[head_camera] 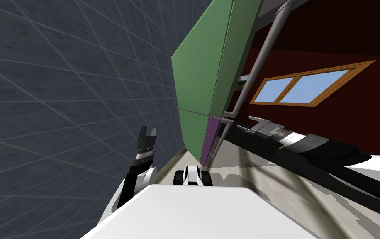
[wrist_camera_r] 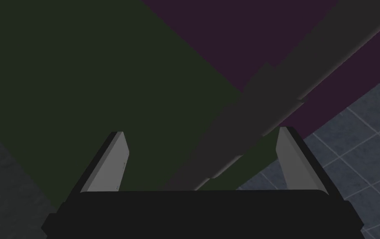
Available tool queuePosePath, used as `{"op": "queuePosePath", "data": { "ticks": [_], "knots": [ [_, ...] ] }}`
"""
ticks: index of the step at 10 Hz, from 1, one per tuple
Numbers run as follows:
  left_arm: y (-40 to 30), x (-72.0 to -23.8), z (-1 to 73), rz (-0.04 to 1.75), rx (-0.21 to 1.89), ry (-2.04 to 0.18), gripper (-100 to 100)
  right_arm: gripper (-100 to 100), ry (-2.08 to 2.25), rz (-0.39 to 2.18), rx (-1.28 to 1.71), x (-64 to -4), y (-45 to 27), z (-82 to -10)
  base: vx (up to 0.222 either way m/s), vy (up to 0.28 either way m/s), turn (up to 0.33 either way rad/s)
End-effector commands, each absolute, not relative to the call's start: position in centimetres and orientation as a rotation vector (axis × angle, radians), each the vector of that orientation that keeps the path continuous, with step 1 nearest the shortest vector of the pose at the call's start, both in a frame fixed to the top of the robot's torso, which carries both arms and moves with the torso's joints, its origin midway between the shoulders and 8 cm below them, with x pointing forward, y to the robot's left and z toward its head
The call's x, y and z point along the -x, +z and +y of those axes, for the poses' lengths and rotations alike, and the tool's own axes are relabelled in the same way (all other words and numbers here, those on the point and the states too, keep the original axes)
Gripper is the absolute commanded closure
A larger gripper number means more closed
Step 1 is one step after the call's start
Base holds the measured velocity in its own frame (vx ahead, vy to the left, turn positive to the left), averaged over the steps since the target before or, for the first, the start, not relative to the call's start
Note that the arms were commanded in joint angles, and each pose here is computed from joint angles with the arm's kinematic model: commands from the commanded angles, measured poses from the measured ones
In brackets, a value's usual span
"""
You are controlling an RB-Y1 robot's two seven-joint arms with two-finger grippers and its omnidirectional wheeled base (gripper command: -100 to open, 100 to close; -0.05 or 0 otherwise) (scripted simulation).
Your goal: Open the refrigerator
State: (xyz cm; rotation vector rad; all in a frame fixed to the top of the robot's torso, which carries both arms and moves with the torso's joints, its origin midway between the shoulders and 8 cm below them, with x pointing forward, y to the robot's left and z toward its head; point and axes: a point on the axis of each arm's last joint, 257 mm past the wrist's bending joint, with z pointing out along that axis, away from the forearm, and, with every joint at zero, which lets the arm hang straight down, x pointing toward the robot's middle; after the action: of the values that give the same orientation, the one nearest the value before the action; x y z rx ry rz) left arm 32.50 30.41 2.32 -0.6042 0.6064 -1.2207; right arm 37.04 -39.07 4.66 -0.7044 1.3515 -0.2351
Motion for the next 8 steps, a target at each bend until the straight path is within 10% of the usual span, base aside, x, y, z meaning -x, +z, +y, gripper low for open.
{"op": "queuePosePath", "data": {
  "ticks": [1,8],
  "knots": [
    [2.3,-32.5,30.4,0.606,0.604,-1.221,0,-100,-0.327,1.329,0.817,-37.8,5.8,-38.7,0.038,0.082,-0.071],
    [2.3,-32.5,30.4,0.606,0.604,-1.221,0,-100,-0.457,1.314,0.936,-39.2,6.9,-39.5,0.019,0.055,-0.017]
  ]
}}
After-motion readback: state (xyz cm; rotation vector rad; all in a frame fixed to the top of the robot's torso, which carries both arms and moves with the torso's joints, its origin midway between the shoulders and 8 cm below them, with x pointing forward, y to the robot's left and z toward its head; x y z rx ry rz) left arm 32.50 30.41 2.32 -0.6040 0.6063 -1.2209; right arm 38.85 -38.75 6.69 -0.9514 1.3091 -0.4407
